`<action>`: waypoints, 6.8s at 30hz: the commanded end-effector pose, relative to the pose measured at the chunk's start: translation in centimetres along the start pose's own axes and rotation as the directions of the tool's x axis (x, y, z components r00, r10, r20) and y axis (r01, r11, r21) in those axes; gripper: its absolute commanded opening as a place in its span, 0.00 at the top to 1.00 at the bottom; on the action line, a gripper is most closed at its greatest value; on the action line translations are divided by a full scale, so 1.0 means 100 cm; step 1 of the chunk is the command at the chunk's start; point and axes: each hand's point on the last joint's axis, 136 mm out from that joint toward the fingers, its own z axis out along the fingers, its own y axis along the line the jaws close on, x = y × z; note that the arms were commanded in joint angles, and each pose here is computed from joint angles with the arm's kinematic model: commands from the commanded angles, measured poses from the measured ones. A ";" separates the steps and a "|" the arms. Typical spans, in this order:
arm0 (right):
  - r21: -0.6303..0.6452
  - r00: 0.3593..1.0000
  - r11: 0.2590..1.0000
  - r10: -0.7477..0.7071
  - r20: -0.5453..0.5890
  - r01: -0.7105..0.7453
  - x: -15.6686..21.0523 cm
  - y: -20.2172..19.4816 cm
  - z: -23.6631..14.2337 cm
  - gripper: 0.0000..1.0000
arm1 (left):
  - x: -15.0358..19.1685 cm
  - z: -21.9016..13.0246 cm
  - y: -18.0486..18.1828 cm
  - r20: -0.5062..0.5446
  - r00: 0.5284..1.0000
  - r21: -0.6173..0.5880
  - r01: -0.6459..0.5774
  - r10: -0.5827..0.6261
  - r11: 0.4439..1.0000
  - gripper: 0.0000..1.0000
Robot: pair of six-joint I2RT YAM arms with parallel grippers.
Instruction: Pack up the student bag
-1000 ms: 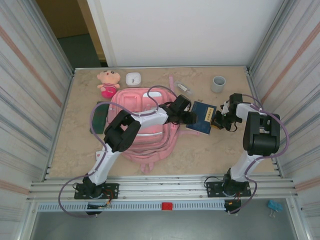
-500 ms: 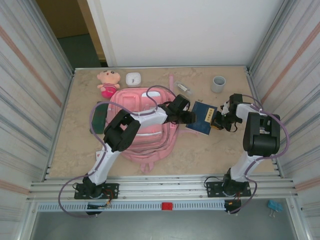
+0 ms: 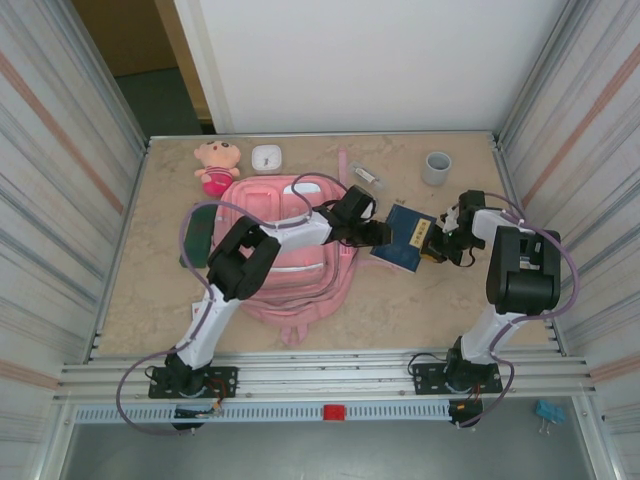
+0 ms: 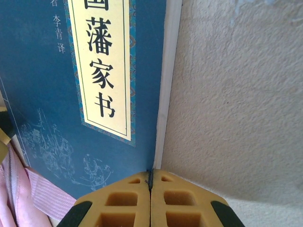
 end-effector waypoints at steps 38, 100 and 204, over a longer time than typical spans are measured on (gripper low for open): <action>-0.091 0.999 0.995 -0.032 0.025 0.034 0.018 0.033 -0.008 0.72 | 0.012 -0.060 -0.052 0.071 0.997 0.170 -0.027 0.015 0.985 0.89; -0.100 0.186 0.180 -0.562 0.806 0.979 0.196 0.197 -0.227 1.00 | 0.097 -0.333 -0.077 0.534 0.430 -0.100 -0.823 0.728 0.559 0.39; -0.245 0.415 0.560 -0.198 0.888 0.791 0.109 0.170 -0.177 1.00 | 0.112 -0.228 0.118 -0.467 0.275 -0.179 -0.960 0.840 0.215 0.11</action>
